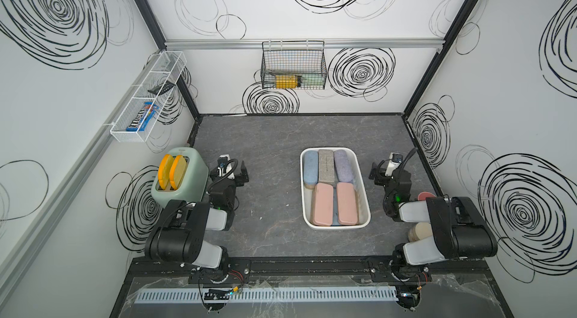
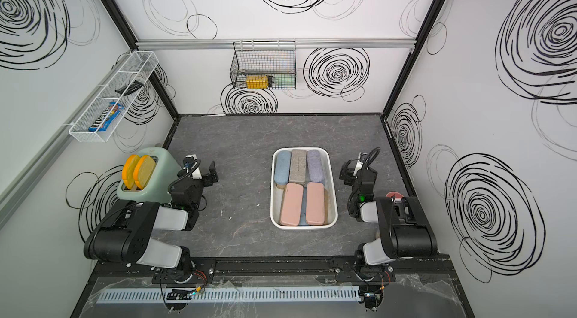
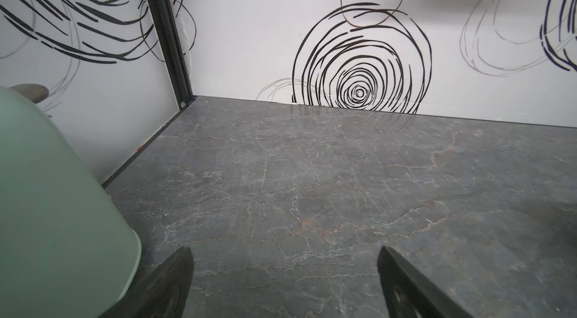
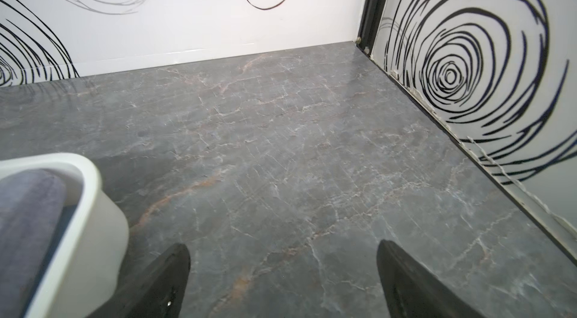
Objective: Put the glasses cases into the storage boxes
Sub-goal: Reset both arms
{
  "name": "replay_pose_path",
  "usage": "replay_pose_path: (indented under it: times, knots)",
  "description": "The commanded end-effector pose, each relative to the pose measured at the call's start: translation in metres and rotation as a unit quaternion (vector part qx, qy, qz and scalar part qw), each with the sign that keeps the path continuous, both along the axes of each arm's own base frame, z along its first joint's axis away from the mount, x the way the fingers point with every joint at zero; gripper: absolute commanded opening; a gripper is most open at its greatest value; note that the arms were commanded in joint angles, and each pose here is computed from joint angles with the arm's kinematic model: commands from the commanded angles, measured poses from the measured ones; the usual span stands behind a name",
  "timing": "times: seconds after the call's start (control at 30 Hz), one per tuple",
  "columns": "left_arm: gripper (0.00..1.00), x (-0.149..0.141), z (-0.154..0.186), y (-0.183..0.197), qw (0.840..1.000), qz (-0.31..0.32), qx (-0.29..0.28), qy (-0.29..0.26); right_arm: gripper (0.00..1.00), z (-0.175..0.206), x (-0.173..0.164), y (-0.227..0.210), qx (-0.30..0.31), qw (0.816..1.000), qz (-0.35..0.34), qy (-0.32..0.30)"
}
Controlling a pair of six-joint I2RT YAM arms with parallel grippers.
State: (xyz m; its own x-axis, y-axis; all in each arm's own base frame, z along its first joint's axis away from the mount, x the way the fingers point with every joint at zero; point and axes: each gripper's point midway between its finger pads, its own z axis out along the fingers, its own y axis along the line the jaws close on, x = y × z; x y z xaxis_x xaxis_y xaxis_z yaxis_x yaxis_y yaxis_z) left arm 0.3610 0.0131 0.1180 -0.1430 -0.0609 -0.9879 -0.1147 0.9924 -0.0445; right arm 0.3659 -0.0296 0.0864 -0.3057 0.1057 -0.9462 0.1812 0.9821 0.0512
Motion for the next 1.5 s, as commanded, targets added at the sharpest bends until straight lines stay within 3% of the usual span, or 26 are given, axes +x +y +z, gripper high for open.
replay_pose_path:
  times: [0.0,1.3,1.47]
  knots:
    - [0.96,0.002,0.036,-0.007,0.996,-0.034,0.000,-0.077,0.97,0.030,0.010,0.014,0.000,0.997,0.047,-0.061]
    - [0.96,0.007,0.033,-0.009,0.998,-0.005,0.021,-0.063,0.97,0.026,0.020,0.016,-0.001,0.998,0.047,-0.046]
    - [0.96,0.005,0.034,-0.011,0.998,-0.005,0.023,-0.065,0.97,0.032,0.010,0.018,-0.006,0.997,0.049,-0.062]
